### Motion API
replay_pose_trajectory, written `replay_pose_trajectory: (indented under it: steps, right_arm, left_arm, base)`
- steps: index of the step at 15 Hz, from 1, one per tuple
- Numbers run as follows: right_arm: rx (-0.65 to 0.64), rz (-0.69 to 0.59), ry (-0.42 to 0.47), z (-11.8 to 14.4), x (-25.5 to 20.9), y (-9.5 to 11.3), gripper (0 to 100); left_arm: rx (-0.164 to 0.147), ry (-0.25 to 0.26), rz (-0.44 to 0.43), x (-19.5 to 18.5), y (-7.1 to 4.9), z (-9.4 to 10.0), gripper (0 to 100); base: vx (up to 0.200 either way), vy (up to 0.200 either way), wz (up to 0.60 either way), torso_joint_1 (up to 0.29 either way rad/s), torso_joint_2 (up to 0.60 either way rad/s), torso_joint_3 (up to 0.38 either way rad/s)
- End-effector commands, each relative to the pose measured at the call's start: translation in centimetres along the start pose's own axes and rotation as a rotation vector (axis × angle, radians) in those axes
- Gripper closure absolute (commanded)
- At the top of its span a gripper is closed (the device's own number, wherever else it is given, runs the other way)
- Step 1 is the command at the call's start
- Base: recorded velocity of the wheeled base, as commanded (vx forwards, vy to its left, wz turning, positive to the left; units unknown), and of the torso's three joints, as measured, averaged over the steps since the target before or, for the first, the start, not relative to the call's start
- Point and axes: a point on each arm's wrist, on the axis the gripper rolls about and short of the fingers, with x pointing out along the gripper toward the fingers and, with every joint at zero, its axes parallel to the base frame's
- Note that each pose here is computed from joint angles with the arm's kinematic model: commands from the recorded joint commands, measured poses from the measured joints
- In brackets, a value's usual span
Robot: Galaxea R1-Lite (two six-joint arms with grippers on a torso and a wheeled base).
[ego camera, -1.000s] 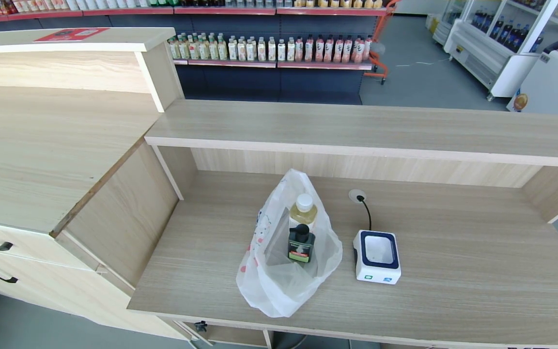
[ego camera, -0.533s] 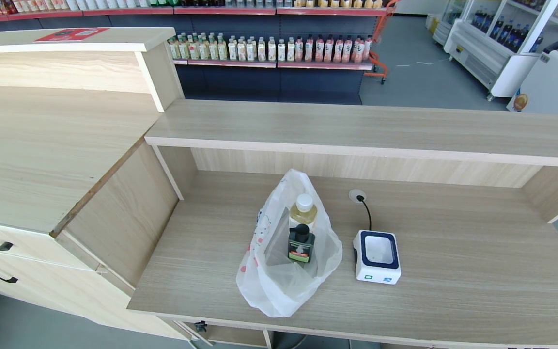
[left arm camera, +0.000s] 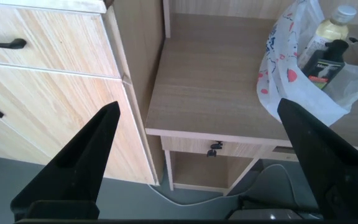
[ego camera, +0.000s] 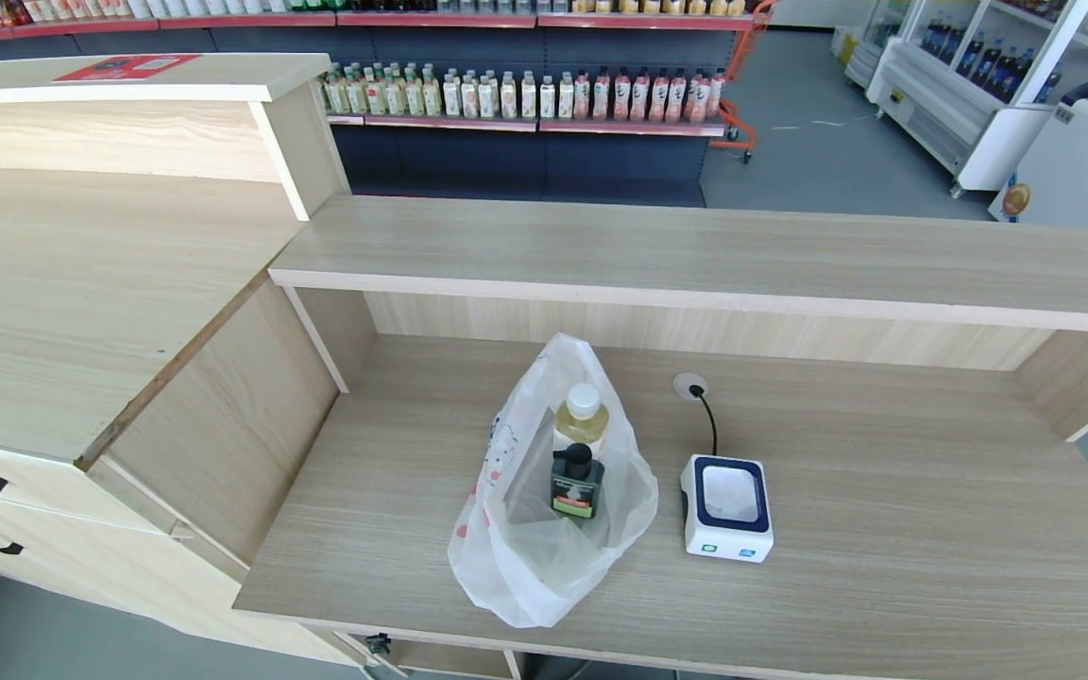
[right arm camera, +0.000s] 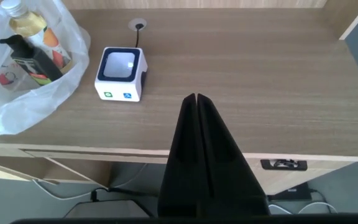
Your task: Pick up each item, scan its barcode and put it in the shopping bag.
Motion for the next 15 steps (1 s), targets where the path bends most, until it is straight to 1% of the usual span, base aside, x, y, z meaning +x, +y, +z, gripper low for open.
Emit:
replay_pose_trajectory:
  steps: [1,5,11,15]
  right_arm:
    - [-0.001,-0.001,0.005,0.02,0.03,0.0,100]
    - [-0.001,-0.001,0.005,0.02,0.03,0.0,100]
    - [-0.001,-0.001,0.005,0.02,0.03,0.0,100]
    - [-0.001,-0.001,0.005,0.02,0.03,0.0,100]
  left_arm:
    - [0.0,-0.001,0.0,0.0,0.0,0.0,0]
    - [-0.003,-0.001,0.0,0.0,0.0,0.0,0]
    - [-0.003,-0.001,0.0,0.0,0.0,0.0,0]
    - [-0.003,-0.001,0.0,0.0,0.0,0.0,0]
  base:
    - [0.0,-0.2,0.0,0.017,0.01,-0.007]
    - [0.0,-0.2,0.0,0.002,0.0,0.0]
    - [0.0,0.0,0.0,0.0,0.0,0.0]
    - [0.2,0.0,0.0,0.002,0.0,0.001]
